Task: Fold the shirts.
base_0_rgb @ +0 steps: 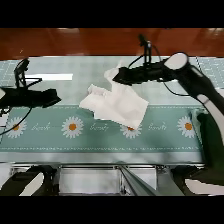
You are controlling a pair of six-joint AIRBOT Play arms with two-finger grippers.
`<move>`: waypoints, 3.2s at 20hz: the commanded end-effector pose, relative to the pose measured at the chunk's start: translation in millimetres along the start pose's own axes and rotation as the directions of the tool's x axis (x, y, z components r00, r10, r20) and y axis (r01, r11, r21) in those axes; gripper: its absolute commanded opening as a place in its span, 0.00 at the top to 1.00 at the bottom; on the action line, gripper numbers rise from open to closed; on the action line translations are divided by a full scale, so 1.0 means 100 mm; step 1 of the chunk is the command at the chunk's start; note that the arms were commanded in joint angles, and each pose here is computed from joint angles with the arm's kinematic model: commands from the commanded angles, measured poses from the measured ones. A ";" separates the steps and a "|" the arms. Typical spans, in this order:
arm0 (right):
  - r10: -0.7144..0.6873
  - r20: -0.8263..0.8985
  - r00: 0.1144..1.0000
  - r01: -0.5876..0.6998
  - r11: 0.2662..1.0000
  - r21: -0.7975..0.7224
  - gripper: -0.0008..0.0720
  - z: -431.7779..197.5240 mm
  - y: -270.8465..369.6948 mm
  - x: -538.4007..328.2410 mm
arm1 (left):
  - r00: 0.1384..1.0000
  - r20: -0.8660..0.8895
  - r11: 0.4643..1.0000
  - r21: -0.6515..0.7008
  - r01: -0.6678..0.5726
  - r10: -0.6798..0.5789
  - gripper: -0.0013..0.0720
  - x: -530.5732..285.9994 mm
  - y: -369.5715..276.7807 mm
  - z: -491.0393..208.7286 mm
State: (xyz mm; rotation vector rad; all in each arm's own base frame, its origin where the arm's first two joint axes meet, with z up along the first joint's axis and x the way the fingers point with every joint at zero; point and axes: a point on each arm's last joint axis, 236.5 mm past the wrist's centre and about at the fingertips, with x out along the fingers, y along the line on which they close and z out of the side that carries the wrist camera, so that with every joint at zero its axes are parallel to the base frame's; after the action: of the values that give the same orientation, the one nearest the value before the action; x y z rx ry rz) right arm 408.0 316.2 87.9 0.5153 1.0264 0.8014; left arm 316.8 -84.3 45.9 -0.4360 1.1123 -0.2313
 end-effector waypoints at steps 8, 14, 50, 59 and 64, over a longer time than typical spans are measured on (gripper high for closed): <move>0.084 -0.148 0.985 -0.073 0.994 0.076 0.95 -0.27 0.01 0.91 | 0.995 0.094 0.999 -0.045 -0.028 0.032 0.95 -0.10 0.22 -0.05; 0.137 -0.176 0.975 -0.116 0.985 0.124 0.41 -0.50 0.01 1.28 | 0.996 0.081 0.998 -0.052 -0.032 0.036 0.95 -0.04 0.25 -0.05; 0.011 -0.171 0.985 0.085 0.837 0.541 0.43 -1.33 -1.60 0.10 | 0.982 0.176 0.991 -0.100 0.092 -0.073 0.95 -0.07 0.07 -0.31; -0.141 -0.222 0.965 0.164 0.982 0.089 0.95 -0.32 -0.83 0.03 | 0.982 0.176 0.991 -0.101 0.092 -0.073 0.95 -0.07 0.07 -0.31; -0.267 -0.055 0.962 0.265 0.963 -0.044 0.95 0.69 -0.40 -0.88 | 0.977 0.200 0.991 -0.101 0.090 -0.069 0.95 -0.08 0.08 -0.26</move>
State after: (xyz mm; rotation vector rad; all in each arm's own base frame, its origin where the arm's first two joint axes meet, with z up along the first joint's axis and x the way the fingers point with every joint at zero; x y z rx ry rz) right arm 442.2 256.1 81.8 0.4047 1.1676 0.6915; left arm 286.3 -81.2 38.0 -0.5892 0.9341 -0.2004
